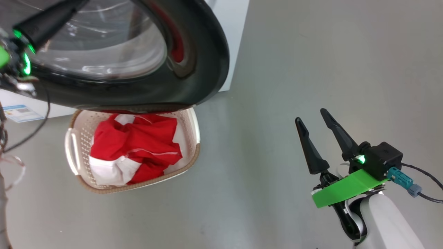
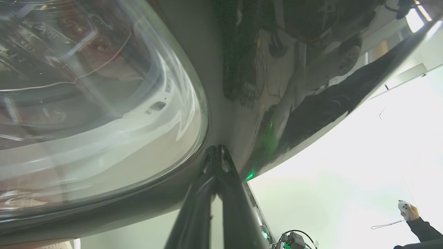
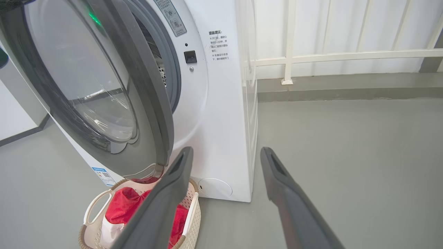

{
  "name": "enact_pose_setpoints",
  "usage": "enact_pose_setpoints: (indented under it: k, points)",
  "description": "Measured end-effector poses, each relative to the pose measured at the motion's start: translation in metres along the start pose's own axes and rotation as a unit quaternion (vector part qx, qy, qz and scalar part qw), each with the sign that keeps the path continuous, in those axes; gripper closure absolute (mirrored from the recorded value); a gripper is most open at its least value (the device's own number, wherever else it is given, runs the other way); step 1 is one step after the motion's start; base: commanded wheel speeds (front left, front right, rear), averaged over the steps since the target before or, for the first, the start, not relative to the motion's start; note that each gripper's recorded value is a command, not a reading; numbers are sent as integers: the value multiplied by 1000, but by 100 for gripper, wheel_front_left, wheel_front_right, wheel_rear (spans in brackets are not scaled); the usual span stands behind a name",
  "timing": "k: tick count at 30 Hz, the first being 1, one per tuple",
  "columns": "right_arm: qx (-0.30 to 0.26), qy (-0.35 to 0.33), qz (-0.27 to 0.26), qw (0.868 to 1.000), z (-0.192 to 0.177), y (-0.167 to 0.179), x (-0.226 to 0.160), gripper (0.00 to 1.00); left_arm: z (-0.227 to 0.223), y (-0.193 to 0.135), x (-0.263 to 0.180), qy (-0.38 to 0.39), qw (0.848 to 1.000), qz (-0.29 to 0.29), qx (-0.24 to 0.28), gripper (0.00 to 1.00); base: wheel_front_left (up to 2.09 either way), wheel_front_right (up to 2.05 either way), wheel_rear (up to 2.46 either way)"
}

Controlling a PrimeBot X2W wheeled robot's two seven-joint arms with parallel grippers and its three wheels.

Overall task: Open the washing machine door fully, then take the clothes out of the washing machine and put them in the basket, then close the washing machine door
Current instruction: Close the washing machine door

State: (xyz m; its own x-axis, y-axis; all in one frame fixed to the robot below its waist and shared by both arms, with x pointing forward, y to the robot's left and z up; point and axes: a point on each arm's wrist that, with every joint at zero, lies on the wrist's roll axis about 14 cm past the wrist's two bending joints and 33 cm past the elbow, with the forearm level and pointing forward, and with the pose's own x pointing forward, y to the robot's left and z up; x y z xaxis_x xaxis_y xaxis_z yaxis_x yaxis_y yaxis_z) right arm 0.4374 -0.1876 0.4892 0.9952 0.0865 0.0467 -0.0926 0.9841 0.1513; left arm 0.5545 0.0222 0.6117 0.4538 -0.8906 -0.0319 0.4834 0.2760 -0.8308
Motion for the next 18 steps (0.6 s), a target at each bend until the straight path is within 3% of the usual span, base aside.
enact_pose_setpoints:
  k: [1, 2, 5, 6, 7, 8, 18]
  points:
    - [-1, -1, 3, 1000, 1, 1, 0, 0, -2, 0, -4, -3, 1000, 0, -1, 76, 0, 0, 0]
    - [-3, -2, 6, 1000, 2, 2, 1, 0, -4, -2, -7, -5, 1000, -2, -5, 76, 0, 0, 0]
    - [-4, -5, 16, 1000, 4, 7, 4, 0, -10, -2, -21, -15, 1000, 0, -9, 56, 0, 0, 0]
    - [-5, -6, 19, 1000, 5, 8, 4, 0, -11, -2, -26, -20, 1000, 1, -11, 41, 0, 0, 0]
    - [-6, -7, 23, 1000, 6, 10, 5, 0, -13, -1, -31, -24, 1000, 5, -12, 15, 0, 0, 0]
    - [-7, -7, 26, 1000, 6, 11, 5, 0, -16, 0, -37, -28, 999, 10, -12, 0, 0, 0, 0]
    - [-13, 0, 55, 998, 3, 25, 2, 0, -50, 27, -98, -86, 992, 80, -47, 0, 0, 0, 0]
